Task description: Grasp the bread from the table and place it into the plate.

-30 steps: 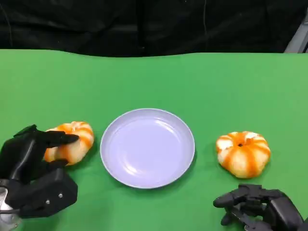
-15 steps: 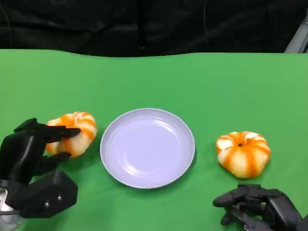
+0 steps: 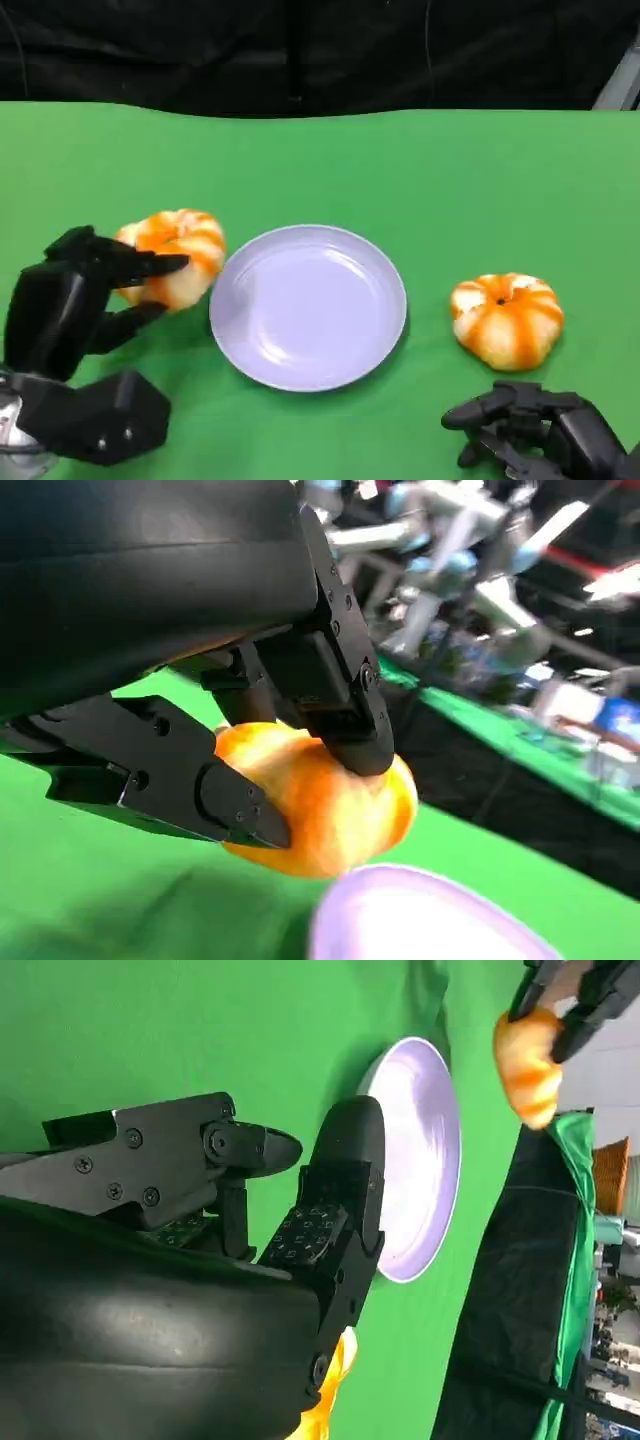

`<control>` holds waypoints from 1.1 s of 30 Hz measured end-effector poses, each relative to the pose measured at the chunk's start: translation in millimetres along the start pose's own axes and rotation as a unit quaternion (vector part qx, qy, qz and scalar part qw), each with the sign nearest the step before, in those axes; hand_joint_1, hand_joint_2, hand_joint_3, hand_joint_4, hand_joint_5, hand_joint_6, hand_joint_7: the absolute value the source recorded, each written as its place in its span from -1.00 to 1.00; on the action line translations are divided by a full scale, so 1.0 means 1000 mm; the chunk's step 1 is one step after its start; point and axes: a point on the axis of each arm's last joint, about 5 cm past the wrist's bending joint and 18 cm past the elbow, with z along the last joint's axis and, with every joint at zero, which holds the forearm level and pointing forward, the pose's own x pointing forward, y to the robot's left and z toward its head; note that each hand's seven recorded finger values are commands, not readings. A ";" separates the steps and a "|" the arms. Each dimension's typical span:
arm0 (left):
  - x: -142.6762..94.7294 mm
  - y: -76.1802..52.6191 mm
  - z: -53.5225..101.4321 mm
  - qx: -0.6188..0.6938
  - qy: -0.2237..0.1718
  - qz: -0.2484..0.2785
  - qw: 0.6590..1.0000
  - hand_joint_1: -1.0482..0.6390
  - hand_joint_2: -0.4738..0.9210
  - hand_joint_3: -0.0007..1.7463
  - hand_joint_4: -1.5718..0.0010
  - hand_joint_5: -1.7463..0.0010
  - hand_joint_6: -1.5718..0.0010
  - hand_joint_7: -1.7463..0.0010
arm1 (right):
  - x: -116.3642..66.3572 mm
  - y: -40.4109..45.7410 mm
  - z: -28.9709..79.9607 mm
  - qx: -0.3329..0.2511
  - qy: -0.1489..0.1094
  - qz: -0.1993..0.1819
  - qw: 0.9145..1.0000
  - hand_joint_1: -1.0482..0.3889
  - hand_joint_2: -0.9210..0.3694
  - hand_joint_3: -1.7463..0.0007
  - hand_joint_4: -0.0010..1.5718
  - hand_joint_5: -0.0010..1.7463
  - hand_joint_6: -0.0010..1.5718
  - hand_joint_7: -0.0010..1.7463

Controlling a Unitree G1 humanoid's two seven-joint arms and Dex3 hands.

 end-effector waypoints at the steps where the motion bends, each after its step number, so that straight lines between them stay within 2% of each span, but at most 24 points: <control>1: 0.000 0.000 0.002 -0.001 -0.008 0.002 1.000 0.26 0.97 -1.00 0.24 -0.32 -0.66 0.98 | 0.000 0.0000 0.000 0.000 0.000 0.000 1.000 0.39 -1.00 0.57 -0.02 0.39 0.25 -0.38; 8: 0.005 0.003 0.014 -0.005 -0.039 0.021 0.999 0.28 0.94 -1.00 0.22 -0.32 -0.66 0.98 | 0.000 0.0002 0.000 -0.003 -0.003 -0.001 1.000 0.40 -1.00 0.56 -0.02 0.39 0.26 -0.38; 20: 0.007 0.001 0.028 -0.016 -0.074 0.011 0.997 0.27 0.94 -1.00 0.21 -0.28 -0.66 0.99 | 0.000 0.0014 -0.001 0.000 -0.003 -0.004 1.000 0.41 -1.00 0.55 0.00 0.41 0.27 -0.38; 24: 0.010 -0.004 0.036 -0.030 -0.090 0.001 0.996 0.26 0.91 -1.00 0.22 -0.32 -0.66 0.99 | 0.001 0.0018 0.000 0.000 -0.004 -0.004 1.000 0.40 -1.00 0.56 -0.01 0.41 0.26 -0.38; 33: 0.012 -0.016 0.048 -0.051 -0.098 -0.016 0.994 0.30 0.91 -1.00 0.22 -0.30 -0.65 1.00 | 0.001 0.0025 0.000 0.000 -0.004 -0.004 1.000 0.41 -1.00 0.56 -0.02 0.41 0.26 -0.38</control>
